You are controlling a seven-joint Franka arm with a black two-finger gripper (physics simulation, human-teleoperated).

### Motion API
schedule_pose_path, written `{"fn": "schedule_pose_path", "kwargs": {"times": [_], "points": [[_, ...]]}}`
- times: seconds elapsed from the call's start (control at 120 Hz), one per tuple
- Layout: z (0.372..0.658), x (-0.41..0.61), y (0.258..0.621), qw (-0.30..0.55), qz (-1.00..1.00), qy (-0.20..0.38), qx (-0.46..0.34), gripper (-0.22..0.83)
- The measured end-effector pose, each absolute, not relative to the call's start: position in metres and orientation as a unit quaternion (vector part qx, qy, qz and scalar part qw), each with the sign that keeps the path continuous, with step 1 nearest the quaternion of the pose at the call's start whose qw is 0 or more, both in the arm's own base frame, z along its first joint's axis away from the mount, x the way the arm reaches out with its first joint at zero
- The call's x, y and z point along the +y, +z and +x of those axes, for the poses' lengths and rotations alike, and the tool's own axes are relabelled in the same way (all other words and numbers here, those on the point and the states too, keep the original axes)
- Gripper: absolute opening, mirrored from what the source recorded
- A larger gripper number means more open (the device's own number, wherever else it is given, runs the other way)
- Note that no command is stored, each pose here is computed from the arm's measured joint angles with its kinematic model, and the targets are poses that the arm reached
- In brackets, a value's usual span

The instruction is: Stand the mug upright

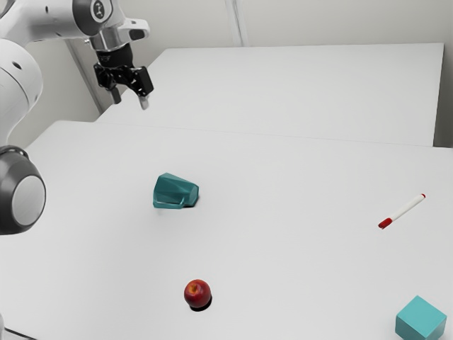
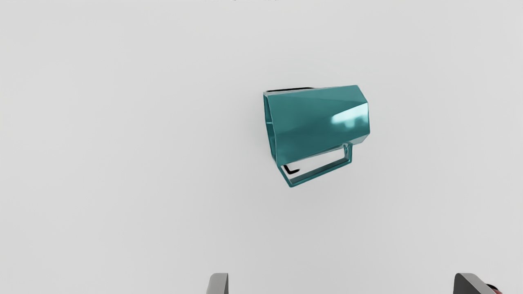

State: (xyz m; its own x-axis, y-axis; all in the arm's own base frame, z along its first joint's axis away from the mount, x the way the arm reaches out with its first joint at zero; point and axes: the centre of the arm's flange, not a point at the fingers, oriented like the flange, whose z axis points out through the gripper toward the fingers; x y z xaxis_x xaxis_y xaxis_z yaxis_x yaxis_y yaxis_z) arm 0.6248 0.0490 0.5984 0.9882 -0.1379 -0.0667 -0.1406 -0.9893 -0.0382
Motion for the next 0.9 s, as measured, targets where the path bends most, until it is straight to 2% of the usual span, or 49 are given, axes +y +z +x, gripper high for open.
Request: {"fn": "schedule_pose_path", "kwargs": {"times": [0.2,0.417,0.592,0.733,0.9], "points": [[0.62,0.049,0.6,0.017,-0.997,0.031,0.072,0.61],[0.607,0.061,0.522,-0.028,-0.995,0.07,0.06,0.61],[0.588,0.122,0.484,-0.084,-0.994,0.065,0.007,0.62],[0.591,0.157,0.457,-0.132,-0.99,0.046,-0.019,0.62],[0.608,0.177,0.418,-0.177,-0.984,0.015,-0.033,0.61]]}}
